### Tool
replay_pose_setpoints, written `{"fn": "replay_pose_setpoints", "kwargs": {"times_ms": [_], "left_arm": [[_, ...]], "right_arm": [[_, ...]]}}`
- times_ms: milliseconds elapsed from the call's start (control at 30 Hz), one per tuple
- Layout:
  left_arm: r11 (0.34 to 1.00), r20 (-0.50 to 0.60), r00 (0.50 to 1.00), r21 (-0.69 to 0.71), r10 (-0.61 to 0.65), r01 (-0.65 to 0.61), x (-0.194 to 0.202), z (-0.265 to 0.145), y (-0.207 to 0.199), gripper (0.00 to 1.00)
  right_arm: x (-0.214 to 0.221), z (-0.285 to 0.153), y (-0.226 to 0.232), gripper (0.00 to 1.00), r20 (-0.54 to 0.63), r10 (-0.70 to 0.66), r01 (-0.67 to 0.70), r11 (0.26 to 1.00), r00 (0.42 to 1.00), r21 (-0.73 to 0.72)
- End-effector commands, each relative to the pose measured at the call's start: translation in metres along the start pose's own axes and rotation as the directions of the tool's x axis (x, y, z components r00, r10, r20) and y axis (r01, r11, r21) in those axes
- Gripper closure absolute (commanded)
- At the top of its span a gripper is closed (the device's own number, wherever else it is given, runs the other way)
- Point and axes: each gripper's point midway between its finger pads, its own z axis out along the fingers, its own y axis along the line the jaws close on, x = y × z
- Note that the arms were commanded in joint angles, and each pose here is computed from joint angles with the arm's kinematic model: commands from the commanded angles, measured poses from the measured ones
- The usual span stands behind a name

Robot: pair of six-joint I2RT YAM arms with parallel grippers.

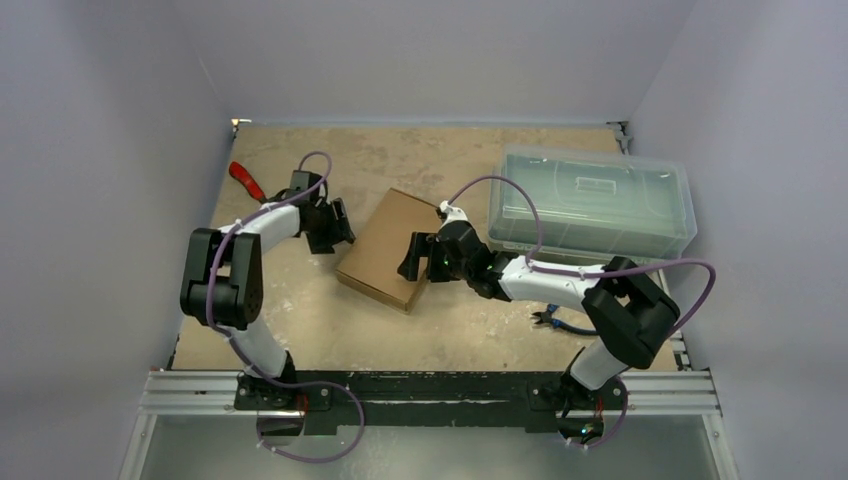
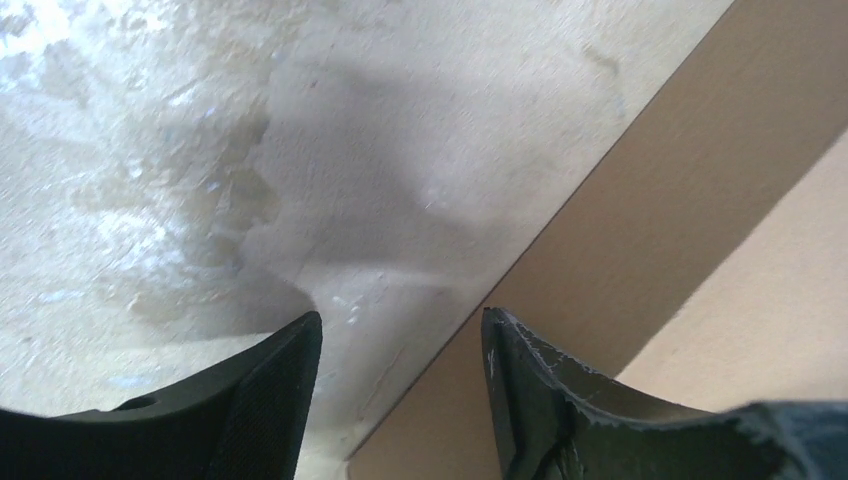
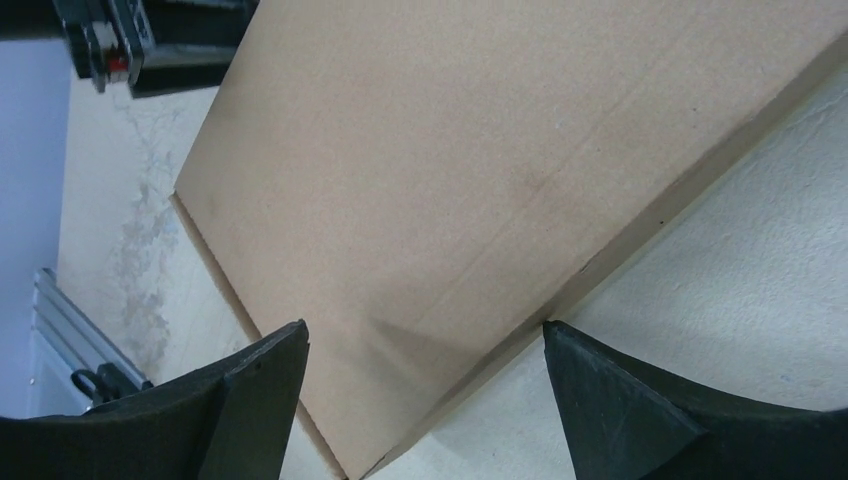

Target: Unpack the express box

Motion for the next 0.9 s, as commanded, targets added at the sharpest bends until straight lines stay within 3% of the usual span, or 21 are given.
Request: {"fn": "replay_pose_setpoints", "kwargs": {"times_ms": [0, 133, 267, 533, 867], "left_arm": [[0.988, 0.029, 0.995, -0.124, 0.097, -0.093, -0.001, -0.023, 0.014, 0.41], [0.993, 0.091, 0.988, -0.017, 0.121, -0.120, -0.008, -0.035, -0.009, 0.34], [0.978, 0.059, 0.994, 0.180, 0.097, -0.106, 0.003, -0.036, -0.042, 0.35], [0.960, 0.119, 0.992, 0.268, 0.050, -0.081, 0.004, -0.049, -0.056, 0.27], [0.935, 0.026, 0.996, 0.347, -0.087, 0.072, 0.048, -0.025, -0.047, 0.48]], "right_arm": [[-0.019, -0.006, 0.002, 0.09, 0.080, -0.027, 0.026, 1.000, 0.996, 0.018], [-0.016, -0.006, 0.001, 0.08, 0.068, -0.015, 0.013, 1.000, 0.998, 0.023], [-0.019, -0.006, -0.007, 0.08, 0.073, -0.014, 0.008, 0.997, 0.997, 0.076], [-0.030, -0.006, 0.002, 0.09, 0.104, -0.005, -0.001, 0.998, 0.995, 0.057], [-0.068, -0.024, 0.027, 0.14, 0.200, -0.056, 0.049, 0.998, 0.978, 0.040]]}}
